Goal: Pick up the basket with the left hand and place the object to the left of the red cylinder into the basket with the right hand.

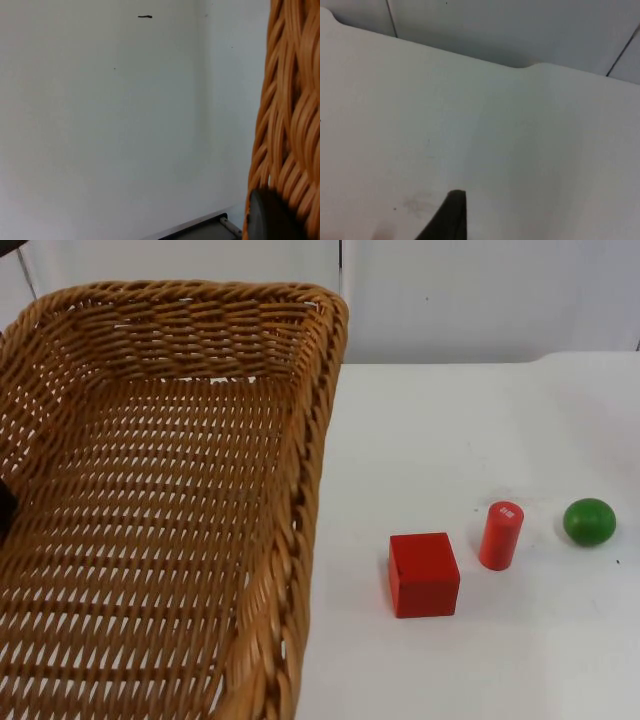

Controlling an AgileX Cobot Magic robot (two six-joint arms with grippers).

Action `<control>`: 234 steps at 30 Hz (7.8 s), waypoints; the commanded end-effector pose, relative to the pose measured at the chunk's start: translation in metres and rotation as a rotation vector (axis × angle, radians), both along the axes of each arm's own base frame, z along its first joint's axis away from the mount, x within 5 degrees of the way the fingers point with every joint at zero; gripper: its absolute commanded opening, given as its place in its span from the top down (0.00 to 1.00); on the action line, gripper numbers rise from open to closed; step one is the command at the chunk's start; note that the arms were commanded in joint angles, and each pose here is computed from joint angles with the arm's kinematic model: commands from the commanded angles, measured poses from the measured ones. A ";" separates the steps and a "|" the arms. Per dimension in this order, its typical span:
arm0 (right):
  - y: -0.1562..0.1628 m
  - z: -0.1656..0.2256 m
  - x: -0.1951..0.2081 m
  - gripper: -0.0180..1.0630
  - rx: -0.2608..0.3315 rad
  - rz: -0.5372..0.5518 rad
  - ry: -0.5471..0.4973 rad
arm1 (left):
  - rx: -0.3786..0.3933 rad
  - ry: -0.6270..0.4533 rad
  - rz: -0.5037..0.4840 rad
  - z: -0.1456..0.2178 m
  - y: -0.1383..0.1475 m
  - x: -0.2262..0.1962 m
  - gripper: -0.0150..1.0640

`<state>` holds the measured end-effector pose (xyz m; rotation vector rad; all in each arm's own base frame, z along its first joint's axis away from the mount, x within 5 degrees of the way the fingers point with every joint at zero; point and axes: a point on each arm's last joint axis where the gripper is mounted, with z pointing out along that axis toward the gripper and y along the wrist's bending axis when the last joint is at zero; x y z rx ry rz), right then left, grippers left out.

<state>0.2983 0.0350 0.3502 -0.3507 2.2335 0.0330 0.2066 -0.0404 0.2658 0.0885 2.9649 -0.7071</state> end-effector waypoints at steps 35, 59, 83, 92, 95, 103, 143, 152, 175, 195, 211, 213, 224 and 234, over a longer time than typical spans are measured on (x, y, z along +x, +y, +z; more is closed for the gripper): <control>0.113 -0.101 0.031 0.01 -0.176 0.852 0.234 | -0.057 -0.012 -0.001 0.004 -0.005 -0.001 0.99; 0.181 -0.184 0.024 0.01 -0.315 1.087 0.311 | -0.085 -0.012 0.009 0.006 -0.007 -0.001 0.99; 0.191 -0.260 0.025 0.01 -0.398 1.330 0.336 | -0.084 -0.017 0.011 0.006 -0.007 0.000 0.99; 0.192 -0.275 0.026 0.01 -0.392 1.317 0.353 | -0.084 -0.021 0.005 0.006 -0.007 0.000 0.99; 0.192 -0.274 0.029 0.01 -0.408 1.303 0.329 | -0.084 -0.021 0.005 0.006 -0.007 0.000 0.99; 0.192 -0.274 0.031 0.01 -0.420 1.288 0.310 | -0.084 -0.021 0.005 0.006 -0.007 0.000 0.99; 0.192 -0.195 0.022 0.98 -0.328 1.224 0.221 | -0.084 -0.020 0.007 0.006 -0.007 0.000 0.99; 0.173 -0.166 -0.004 0.98 -0.333 1.194 0.240 | -0.084 -0.020 0.007 0.006 -0.007 0.000 0.99; 0.137 -0.040 -0.070 0.98 -0.258 1.123 0.131 | -0.084 -0.017 0.004 0.006 -0.007 -0.001 0.99; 0.121 0.003 -0.105 0.98 -0.163 1.056 0.050 | -0.080 -0.037 0.015 0.006 -0.007 0.001 0.99; 0.127 0.013 -0.094 0.98 -0.068 0.944 -0.072 | -0.079 -0.042 0.018 0.006 -0.007 0.002 0.99; 0.127 0.015 -0.093 0.98 -0.054 0.929 -0.092 | -0.080 -0.041 0.018 0.006 -0.007 0.002 0.99; 0.169 0.038 -0.096 0.98 -0.023 1.049 -0.130 | -0.078 -0.049 0.022 0.006 -0.007 0.003 0.99; 0.251 0.016 -0.089 0.98 -0.058 1.173 -0.022 | -0.078 -0.049 0.022 0.006 -0.007 0.003 0.99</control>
